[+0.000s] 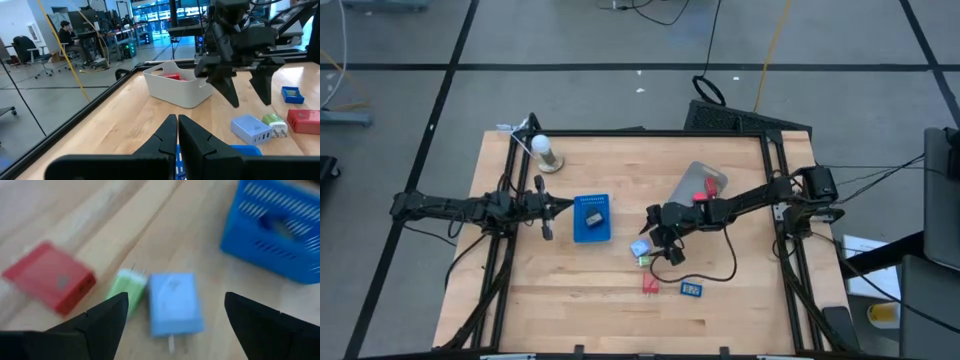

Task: Pick & Place Office items
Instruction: Put the light blue charger adapter into the gray bin

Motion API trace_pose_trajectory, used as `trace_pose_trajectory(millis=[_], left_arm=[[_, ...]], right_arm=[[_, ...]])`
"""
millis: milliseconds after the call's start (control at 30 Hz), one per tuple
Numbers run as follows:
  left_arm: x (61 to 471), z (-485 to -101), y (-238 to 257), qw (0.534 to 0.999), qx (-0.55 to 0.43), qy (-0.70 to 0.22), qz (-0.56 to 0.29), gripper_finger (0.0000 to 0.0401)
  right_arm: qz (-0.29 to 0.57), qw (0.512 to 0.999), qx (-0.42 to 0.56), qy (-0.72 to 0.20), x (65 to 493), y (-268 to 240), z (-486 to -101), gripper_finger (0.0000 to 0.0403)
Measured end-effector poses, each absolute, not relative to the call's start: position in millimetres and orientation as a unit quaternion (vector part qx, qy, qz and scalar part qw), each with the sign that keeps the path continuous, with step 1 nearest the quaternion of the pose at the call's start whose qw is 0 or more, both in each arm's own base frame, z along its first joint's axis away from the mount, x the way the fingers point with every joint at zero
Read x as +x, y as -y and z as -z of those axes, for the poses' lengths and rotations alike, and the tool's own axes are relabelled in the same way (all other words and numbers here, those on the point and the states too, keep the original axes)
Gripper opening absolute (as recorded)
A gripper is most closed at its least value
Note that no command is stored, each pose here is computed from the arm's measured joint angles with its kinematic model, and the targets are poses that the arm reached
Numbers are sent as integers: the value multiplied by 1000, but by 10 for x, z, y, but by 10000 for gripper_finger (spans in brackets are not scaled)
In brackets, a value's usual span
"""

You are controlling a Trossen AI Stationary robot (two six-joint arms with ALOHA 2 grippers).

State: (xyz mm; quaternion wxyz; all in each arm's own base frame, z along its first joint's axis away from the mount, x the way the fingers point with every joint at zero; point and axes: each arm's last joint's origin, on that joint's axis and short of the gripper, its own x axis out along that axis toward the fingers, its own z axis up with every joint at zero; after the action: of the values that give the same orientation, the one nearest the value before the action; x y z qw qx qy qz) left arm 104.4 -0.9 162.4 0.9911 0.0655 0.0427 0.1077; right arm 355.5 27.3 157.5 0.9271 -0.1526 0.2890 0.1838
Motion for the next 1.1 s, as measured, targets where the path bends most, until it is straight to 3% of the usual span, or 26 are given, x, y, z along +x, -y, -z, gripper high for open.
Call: trace_pose_trajectory(millis=[533, 1100], left_arm=[[1048, -1619, 10, 991, 63, -45, -107, 19], [1048, -1619, 10, 991, 62, -46, -106, 19]], right_arm=[[-194, 908, -164, -332, 3844, -187, -1323, 326], [-210, 911, -97, -341, 3849, -115, -1258, 313]])
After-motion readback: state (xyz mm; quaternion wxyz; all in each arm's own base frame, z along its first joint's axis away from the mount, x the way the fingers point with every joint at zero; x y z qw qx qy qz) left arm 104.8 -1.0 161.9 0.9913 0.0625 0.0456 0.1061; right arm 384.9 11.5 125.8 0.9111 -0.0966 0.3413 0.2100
